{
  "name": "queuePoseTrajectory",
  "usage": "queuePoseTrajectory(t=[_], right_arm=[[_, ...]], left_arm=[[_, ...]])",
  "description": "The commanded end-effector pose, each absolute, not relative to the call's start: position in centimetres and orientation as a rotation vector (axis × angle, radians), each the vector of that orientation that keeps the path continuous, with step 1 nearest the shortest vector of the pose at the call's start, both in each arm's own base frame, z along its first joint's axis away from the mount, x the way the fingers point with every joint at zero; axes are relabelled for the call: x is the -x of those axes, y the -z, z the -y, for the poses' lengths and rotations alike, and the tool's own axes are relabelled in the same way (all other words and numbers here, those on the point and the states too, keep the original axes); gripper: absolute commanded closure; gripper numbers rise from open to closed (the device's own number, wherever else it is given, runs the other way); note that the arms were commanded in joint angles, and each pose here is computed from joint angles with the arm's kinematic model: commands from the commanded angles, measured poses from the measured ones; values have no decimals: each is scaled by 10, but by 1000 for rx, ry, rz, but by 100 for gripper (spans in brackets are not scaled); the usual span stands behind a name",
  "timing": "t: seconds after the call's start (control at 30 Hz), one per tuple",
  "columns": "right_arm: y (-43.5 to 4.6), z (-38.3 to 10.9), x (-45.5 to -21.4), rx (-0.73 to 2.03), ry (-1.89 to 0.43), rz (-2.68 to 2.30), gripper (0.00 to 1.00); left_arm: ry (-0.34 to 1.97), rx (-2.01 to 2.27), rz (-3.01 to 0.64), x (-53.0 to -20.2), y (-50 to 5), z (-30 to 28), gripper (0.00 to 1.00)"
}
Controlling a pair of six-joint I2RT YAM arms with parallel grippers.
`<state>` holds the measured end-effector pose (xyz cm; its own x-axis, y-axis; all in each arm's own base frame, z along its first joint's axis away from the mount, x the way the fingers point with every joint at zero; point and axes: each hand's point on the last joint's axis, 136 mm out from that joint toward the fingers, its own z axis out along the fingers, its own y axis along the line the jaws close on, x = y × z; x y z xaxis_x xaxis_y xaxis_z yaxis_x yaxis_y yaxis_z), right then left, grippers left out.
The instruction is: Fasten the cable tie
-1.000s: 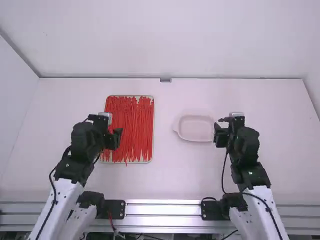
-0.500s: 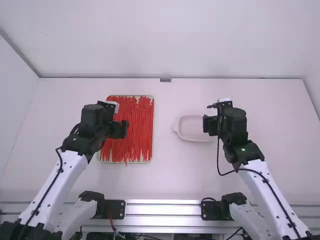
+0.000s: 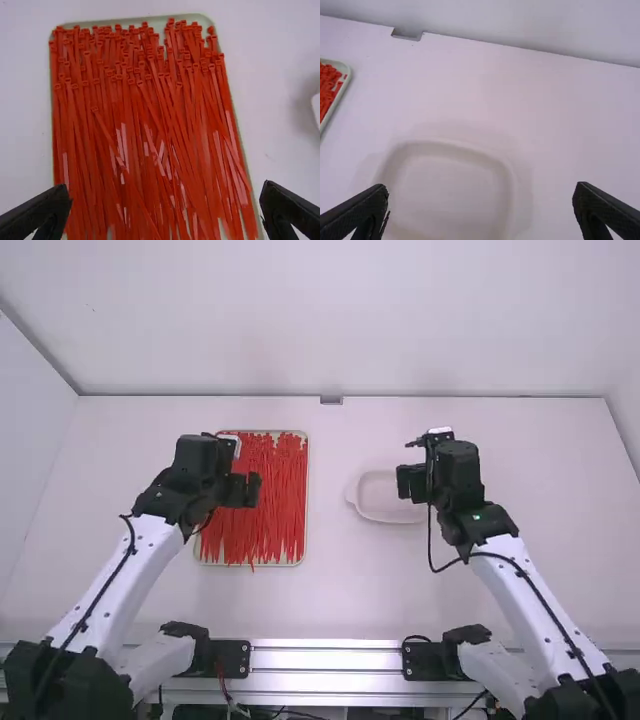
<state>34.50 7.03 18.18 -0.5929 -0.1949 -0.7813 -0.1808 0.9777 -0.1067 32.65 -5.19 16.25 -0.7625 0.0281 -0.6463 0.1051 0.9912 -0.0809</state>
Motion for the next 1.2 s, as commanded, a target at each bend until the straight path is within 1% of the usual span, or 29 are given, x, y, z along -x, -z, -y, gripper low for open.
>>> queuePoseTrajectory(t=[0.0, 0.57, 0.83, 1.0, 1.13, 1.17], right_arm=[[-197, -71, -352, 254, 26, -2184, 1], [-198, -68, -353, 243, 31, -2183, 2], [-192, -62, -352, 225, 38, -2196, 1], [-191, -62, -352, 225, 40, -2197, 2], [-191, -60, -352, 219, 41, -2199, 1], [-191, -60, -352, 216, 41, -2199, 1]], left_arm=[[152, -69, -2410, -333, -173, 54, 1], [172, -31, -2352, -351, -194, 56, 1], [153, -48, -2448, -382, -192, 59, 1], [130, -91, -2597, -409, -170, 63, 1], [36, -43, -2680, -423, -153, 54, 1], [-21, 17, -2706, -429, -145, 44, 1]])
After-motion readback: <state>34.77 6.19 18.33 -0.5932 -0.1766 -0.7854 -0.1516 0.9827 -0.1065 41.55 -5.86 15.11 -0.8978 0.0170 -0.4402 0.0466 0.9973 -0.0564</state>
